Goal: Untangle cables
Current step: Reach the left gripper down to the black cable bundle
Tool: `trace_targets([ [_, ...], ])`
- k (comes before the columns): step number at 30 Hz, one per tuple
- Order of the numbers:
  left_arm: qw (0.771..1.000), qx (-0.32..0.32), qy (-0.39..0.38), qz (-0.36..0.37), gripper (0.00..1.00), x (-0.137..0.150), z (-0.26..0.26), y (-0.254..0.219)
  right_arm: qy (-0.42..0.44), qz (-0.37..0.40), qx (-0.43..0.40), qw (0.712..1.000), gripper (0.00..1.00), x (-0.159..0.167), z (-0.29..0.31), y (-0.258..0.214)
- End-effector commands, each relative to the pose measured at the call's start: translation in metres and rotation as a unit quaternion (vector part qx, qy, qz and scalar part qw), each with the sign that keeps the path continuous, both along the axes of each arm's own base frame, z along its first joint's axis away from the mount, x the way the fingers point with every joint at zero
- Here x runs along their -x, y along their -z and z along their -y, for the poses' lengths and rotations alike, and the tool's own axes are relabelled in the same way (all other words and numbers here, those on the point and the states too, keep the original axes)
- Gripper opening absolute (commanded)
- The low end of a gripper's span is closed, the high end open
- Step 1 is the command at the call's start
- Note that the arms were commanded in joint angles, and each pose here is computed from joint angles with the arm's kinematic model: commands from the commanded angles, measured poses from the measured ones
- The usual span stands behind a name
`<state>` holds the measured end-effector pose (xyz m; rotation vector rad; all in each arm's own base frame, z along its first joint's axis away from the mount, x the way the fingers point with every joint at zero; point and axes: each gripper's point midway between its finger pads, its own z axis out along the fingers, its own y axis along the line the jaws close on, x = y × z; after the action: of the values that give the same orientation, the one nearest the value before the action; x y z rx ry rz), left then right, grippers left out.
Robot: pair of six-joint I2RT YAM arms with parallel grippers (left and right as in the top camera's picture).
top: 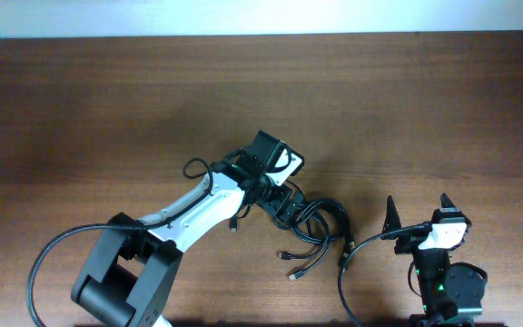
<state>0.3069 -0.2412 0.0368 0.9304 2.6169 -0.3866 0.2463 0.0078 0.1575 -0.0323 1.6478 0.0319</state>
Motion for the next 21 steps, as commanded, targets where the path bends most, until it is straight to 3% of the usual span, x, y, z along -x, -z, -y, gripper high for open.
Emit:
trace_targets([
  [1,1.000,-0.005,-0.003,-0.005,0.99,0.000,0.002,0.003,0.000,-0.001,0.000,1.000,0.99,0.000,-0.001,0.002],
  [7,0.998,-0.060,0.012,-0.026,0.99,0.017,0.000,0.029,0.000,-0.001,0.000,1.000,0.99,0.000,-0.001,0.002],
  [12,0.998,-0.056,0.018,-0.021,0.99,0.015,0.007,0.034,0.000,-0.001,0.000,1.000,0.99,0.000,-0.001,0.002],
  [14,0.998,-0.056,0.019,-0.021,0.93,0.016,0.008,0.034,0.000,-0.001,0.000,1.000,0.99,0.000,-0.001,0.002],
  [21,0.999,-0.042,-0.002,0.009,0.85,0.001,0.014,0.029,0.000,-0.001,0.000,1.000,0.99,0.000,-0.001,0.002],
])
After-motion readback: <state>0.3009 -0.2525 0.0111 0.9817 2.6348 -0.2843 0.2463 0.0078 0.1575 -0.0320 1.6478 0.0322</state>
